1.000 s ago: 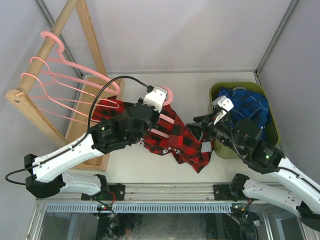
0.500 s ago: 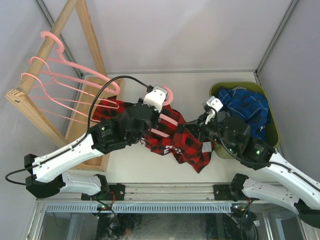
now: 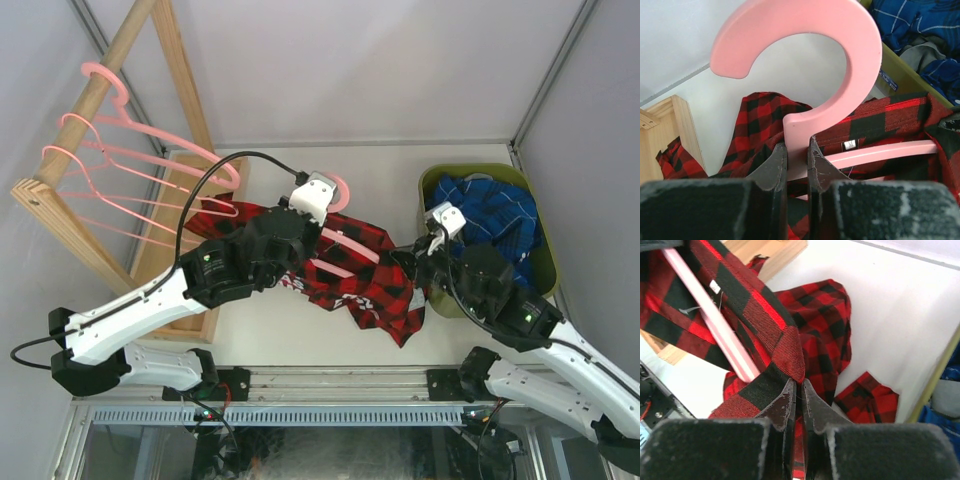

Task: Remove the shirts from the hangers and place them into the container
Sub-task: Remove the shirt from the hanger.

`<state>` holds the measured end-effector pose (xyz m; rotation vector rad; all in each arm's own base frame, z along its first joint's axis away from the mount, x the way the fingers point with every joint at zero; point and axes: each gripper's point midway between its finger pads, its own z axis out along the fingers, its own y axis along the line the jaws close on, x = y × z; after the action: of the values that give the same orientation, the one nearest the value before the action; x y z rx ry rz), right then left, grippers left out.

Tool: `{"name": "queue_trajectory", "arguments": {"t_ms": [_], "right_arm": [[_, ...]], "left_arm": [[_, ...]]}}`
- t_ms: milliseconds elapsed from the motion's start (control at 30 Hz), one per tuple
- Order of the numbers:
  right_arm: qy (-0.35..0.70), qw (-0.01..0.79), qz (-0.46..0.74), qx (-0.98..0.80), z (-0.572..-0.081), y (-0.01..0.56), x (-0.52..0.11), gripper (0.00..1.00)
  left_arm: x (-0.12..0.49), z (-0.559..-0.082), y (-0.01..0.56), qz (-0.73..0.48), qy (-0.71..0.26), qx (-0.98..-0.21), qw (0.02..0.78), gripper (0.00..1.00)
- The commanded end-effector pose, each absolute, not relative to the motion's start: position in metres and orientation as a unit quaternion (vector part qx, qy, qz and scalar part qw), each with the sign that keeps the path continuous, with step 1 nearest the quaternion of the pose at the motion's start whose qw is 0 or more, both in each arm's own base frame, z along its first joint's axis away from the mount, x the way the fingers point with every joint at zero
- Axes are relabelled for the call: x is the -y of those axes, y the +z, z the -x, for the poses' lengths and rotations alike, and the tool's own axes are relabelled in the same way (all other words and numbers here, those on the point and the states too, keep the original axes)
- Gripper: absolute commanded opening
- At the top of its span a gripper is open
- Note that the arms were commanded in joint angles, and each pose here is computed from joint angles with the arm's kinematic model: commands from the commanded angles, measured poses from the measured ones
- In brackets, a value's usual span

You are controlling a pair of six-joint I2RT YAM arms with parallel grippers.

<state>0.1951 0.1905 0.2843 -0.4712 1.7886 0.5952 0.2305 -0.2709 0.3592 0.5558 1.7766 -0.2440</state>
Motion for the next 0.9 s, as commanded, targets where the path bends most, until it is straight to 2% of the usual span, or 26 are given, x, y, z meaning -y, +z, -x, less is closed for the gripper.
{"name": "queue_trajectory", "arguments": {"t_ms": [0,200,300,467,633,867], "right_arm": [[0.171,0.557,0.19,-0.79,-0.204,0.258,-0.155,0.0],[0.171,0.557,0.19,-0.791,-0.204,0.259,-0.153,0.0],[0.221,0.554,0.172,-0.784,-0.191,0.288,-0.161,0.21],[0.309,0.569,0.13,-0.751,-0.174,0.332,-0.176,0.38],[0.339,0.538,0.113,-0.764,-0.166,0.33,-0.19,0.48],[0.281,0.508,0.112,-0.807,-0.169,0.302,-0.198,0.53]], "left_arm": [[0.256,-0.231,0.411,-0.187,-0.137,-0.734,0.638,0.0],[0.258,-0.231,0.412,-0.186,-0.142,-0.734,0.638,0.0],[0.259,-0.231,0.411,-0.187,-0.14,-0.734,0.637,0.0],[0.262,-0.233,0.406,-0.19,-0.135,-0.738,0.634,0.0],[0.262,-0.235,0.404,-0.187,-0.126,-0.743,0.63,0.0],[0.257,-0.24,0.402,-0.173,-0.102,-0.752,0.628,0.0]]}}
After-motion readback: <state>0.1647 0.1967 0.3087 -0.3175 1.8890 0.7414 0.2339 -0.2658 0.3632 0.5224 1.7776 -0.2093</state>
